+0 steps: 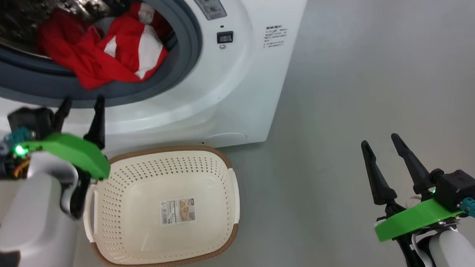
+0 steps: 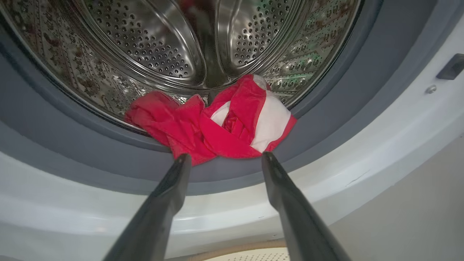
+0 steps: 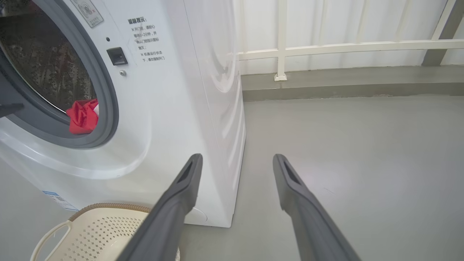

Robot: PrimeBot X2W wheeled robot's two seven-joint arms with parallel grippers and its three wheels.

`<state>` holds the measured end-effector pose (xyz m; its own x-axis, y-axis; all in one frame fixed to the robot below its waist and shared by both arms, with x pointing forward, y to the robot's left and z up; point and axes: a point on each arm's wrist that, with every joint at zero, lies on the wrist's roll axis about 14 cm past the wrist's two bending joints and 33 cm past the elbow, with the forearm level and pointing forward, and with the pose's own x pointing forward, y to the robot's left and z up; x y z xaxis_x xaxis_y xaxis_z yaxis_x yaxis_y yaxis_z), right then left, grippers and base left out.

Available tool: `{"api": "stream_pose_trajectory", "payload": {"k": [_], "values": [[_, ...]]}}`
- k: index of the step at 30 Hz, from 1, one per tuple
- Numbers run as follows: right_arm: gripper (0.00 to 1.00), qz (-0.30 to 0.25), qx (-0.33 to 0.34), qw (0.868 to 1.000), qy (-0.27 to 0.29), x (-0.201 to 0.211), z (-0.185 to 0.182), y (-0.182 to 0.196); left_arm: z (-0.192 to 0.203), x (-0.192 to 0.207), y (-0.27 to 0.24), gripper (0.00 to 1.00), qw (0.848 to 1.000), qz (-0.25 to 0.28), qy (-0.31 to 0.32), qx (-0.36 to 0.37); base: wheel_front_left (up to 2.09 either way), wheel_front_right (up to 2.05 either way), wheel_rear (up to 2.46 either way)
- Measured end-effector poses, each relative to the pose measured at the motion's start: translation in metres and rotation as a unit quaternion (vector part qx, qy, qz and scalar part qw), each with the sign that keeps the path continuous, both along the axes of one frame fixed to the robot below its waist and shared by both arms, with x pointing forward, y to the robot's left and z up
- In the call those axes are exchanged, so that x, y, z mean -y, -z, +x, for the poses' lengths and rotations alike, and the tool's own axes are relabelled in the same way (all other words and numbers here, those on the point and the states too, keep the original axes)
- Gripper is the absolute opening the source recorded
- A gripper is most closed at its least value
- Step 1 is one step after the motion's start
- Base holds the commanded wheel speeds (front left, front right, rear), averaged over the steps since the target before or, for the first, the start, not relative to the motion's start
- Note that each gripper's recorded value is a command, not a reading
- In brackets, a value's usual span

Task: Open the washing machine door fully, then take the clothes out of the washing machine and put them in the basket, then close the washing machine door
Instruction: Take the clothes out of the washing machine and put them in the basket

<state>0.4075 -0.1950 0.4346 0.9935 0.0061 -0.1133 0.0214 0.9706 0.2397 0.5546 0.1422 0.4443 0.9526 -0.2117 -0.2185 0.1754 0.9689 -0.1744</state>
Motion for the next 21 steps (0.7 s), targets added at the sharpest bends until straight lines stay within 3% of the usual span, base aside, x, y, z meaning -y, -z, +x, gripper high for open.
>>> {"api": "stream_pose_trajectory", "payload": {"k": [11, 21], "values": [[1.0, 0.001, -0.009, 1.0, 0.013, 0.005, 0.003, 0.008, 0.039, 0.049, 0.013, 1.0, 0.997, 0.02, 0.051, -0.053, 0.0, 0.0, 0.0], [1.0, -0.002, -0.012, 1.0, 0.017, 0.008, 0.002, 0.009, 0.05, 0.064, 0.032, 1.0, 0.99, 0.045, 0.073, -0.111, 0.0, 0.0, 0.0]]}}
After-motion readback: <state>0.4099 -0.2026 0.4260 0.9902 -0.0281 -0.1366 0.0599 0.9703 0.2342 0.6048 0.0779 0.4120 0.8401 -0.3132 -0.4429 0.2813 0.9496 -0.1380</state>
